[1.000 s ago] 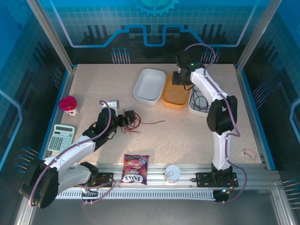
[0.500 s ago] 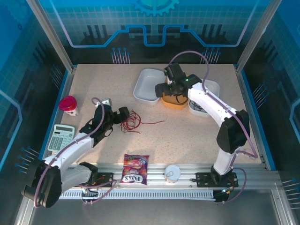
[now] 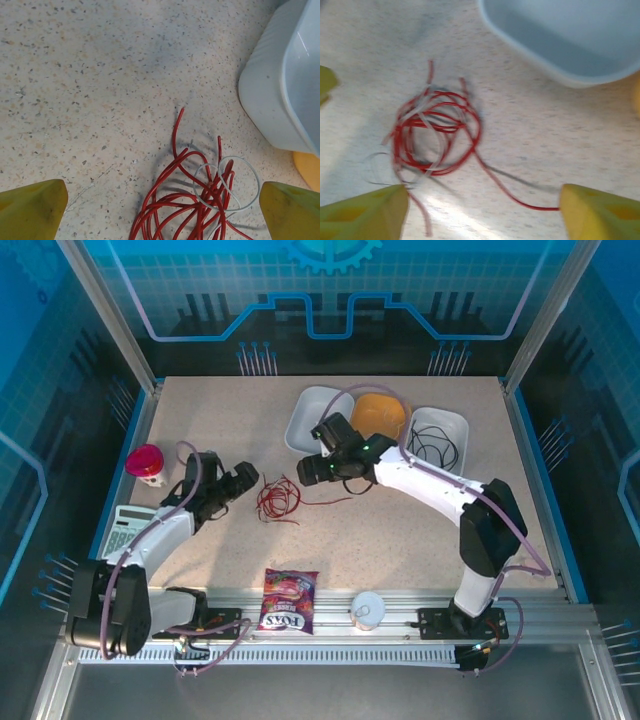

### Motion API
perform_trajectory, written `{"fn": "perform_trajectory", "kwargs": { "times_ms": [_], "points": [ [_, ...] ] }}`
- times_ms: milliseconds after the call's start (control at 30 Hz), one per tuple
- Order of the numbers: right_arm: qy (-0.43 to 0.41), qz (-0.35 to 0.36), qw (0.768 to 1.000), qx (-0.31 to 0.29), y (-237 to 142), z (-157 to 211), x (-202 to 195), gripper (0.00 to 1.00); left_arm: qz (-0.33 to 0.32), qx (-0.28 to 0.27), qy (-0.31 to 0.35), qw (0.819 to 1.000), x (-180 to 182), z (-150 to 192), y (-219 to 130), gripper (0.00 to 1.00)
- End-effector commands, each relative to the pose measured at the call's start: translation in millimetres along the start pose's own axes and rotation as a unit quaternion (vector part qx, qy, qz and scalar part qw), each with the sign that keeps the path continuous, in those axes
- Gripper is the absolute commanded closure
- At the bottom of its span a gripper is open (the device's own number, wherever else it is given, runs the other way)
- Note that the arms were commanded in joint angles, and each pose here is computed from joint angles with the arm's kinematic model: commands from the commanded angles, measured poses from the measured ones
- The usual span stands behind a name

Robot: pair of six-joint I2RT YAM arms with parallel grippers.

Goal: Untangle the cables
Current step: Pick up the cable.

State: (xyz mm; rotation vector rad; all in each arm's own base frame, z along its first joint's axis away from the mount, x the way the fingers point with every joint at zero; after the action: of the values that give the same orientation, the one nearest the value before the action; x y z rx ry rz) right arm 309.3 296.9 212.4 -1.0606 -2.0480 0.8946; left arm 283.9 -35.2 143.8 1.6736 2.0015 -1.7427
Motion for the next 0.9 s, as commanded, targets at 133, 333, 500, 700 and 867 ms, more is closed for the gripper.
{"fn": "perform_trajectory", "kwargs": {
  "times_ms": [133, 333, 500, 700, 867],
  "points": [
    [0.01, -0.122, 0.992, 0.007, 46, 4, 34, 0.36, 0.025, 0.031, -0.052, 0.998, 8, -1, 2, 0.01],
    [-0.015, -0.123, 0.992, 0.019, 76, 7, 40, 0.45, 0.026, 0.028, -0.06, 0.997, 13, -2, -1, 0.01],
    [-0.031, -0.112, 0.993, 0.035, 98, 13, 40, 0.52, 0.029, 0.029, -0.062, 0.997, 14, -3, -2, 0.01],
    [-0.051, -0.102, 0.992, 0.049, 114, 18, 44, 0.57, 0.032, 0.032, -0.064, 0.997, 15, -2, 0, 0.01],
    [-0.056, -0.098, 0.992, 0.049, 119, 15, 44, 0.62, 0.035, 0.035, -0.066, 0.997, 14, -1, 1, 0.01]
  ]
}}
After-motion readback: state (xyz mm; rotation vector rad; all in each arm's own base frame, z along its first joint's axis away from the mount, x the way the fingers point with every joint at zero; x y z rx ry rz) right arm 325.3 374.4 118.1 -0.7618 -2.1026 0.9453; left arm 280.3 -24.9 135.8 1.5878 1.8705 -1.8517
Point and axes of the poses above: each hand's point on the last joint's axis, 136 mm out from that joint toward the fingers, its own y axis out along the fingers, its own x axis along the line the jaws close on, z = x × y, the point moved 7 cm from there along -y, back along the fingers, and after that the axes turned 5 degrees about -y, right-handed, at the moved point
